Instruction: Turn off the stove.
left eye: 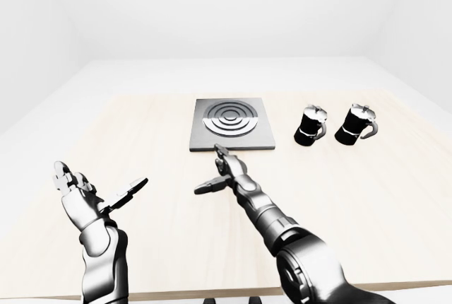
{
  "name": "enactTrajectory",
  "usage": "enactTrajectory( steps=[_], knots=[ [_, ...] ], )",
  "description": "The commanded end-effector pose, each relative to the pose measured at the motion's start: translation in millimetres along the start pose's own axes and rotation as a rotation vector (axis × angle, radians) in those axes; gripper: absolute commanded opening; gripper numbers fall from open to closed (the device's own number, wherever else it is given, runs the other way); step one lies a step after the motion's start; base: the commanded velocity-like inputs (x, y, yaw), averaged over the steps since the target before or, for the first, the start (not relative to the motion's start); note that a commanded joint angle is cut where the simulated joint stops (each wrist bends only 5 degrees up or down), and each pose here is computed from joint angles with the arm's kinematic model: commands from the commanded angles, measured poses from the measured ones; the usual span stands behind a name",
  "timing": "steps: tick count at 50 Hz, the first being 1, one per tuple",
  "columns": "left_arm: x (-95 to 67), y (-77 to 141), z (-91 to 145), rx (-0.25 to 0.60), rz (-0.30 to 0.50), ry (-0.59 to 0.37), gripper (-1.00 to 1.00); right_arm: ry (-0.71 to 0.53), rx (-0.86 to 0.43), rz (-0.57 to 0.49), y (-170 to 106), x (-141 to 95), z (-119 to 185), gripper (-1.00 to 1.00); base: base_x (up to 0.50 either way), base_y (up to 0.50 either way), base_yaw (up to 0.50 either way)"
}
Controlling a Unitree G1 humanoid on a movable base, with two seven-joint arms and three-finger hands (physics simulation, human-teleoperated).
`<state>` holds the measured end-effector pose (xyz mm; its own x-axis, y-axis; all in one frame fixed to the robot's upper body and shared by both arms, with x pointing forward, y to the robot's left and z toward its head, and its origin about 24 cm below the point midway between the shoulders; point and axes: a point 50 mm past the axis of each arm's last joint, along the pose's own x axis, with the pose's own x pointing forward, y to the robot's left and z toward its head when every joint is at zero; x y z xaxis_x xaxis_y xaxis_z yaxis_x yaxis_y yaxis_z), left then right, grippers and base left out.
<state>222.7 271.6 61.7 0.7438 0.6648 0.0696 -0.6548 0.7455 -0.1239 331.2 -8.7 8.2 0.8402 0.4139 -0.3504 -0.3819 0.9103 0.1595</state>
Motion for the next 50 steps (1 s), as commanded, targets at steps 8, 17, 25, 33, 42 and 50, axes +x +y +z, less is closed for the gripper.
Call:
enactTrajectory(
  steps=[8,17,25,33,42,50],
  knots=[
    [0.3,0,0,-0.001,0.002,0.005,1.0,-0.199,-0.114,-0.29,-113,-14,107,1.0,0.02,0.0,0.0],
    [1.0,-1,-1,0.0,-0.002,0.007,1.0,-0.268,-0.282,-0.28,-96,-11,138,1.0,0.02,0.0,0.0],
    [0.7,0,-1,0.002,-0.003,0.005,1.0,-0.368,-0.429,-0.481,-90,-15,157,1.0,0.01,0.0,0.0],
    [0.3,0,0,0.002,-0.005,0.007,1.0,-0.515,-0.553,-0.699,-83,-25,163,1.0,0.0,0.0,0.0],
    [-0.1,-1,0,0.003,-0.007,0.004,1.0,-0.802,-0.749,-0.686,-47,-53,187,1.0,0.0,0.0,0.0],
    [0.3,-2,-1,0.004,-0.009,0.003,1.0,-0.944,-0.776,-0.744,-43,-75,209,1.0,0.0,0.0,0.0]
  ],
)
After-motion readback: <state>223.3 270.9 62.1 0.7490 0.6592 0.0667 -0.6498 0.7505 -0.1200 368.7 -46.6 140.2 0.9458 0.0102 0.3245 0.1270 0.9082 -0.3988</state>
